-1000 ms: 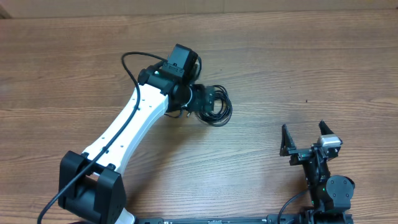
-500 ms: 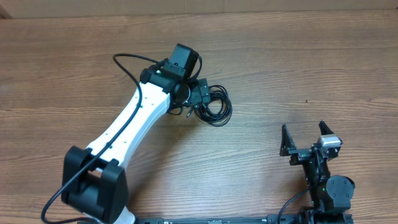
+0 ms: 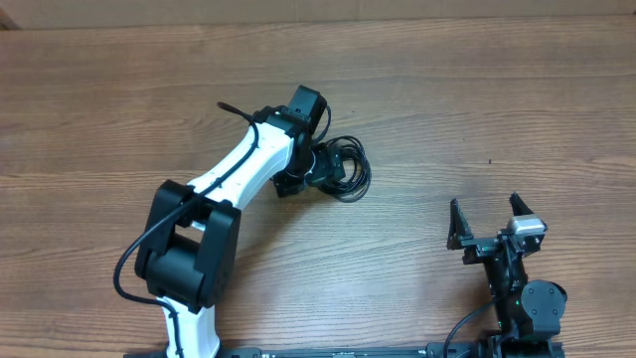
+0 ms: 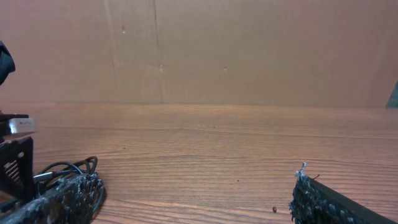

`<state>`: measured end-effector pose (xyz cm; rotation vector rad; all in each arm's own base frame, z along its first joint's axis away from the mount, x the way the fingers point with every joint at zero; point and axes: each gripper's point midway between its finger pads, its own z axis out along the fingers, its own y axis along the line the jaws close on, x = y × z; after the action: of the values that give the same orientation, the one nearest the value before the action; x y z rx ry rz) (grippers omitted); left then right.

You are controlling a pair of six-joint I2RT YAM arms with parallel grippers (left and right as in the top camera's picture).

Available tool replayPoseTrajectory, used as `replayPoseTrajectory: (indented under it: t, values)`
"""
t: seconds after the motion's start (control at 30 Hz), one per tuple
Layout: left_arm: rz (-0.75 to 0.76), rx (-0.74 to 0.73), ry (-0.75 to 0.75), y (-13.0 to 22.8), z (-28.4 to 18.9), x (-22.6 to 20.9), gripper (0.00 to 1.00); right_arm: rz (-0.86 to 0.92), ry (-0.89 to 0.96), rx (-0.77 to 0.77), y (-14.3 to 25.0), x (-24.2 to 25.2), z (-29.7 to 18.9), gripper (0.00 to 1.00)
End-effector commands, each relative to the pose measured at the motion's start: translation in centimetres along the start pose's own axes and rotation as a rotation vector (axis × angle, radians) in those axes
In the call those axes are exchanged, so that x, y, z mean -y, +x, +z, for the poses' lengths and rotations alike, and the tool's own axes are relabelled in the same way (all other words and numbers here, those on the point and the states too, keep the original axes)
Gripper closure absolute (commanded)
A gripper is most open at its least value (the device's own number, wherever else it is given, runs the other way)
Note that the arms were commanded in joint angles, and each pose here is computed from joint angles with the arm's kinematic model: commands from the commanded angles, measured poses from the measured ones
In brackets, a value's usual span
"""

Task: Untangle cables
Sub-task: 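Lower the left gripper onto the cables and close on a loop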

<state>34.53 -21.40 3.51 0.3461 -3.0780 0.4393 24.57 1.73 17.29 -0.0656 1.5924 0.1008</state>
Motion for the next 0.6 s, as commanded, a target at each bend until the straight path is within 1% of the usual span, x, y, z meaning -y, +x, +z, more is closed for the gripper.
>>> replayPoseTrajectory:
  t: [0.0,0.13,0.27,0.3,0.33,0.37,0.43,0.57]
  values:
    - [0.026,-0.049,0.016,1.1,0.9,0.4,0.27,-0.002,-0.002,0.004,0.2,-0.1,0.0,0.00]
    - [0.022,-0.064,0.029,1.7,1.0,1.1,0.29,-0.002,-0.002,0.004,0.2,-0.1,0.0,0.00]
    - [-0.057,-0.005,-0.043,1.0,1.2,0.2,0.34,-0.002,-0.002,0.005,0.2,-0.1,0.0,0.00]
    - [-0.079,0.004,-0.052,0.8,1.1,0.0,0.37,-0.002,-0.002,0.004,0.2,-0.1,0.0,0.00]
    - [-0.119,0.013,-0.054,0.7,1.2,0.0,0.49,-0.002,-0.002,0.004,0.2,-0.1,0.0,0.00]
    - [-0.140,0.015,-0.051,0.6,1.2,0.1,0.53,-0.002,-0.002,0.005,0.2,-0.1,0.0,0.00]
    - [-0.164,0.024,-0.042,0.4,1.2,0.3,0.54,-0.002,-0.002,0.004,0.2,-0.1,0.0,0.00]
    - [-0.160,0.039,-0.026,0.0,1.2,0.7,0.55,-0.002,-0.002,0.004,0.2,-0.1,0.0,0.00]
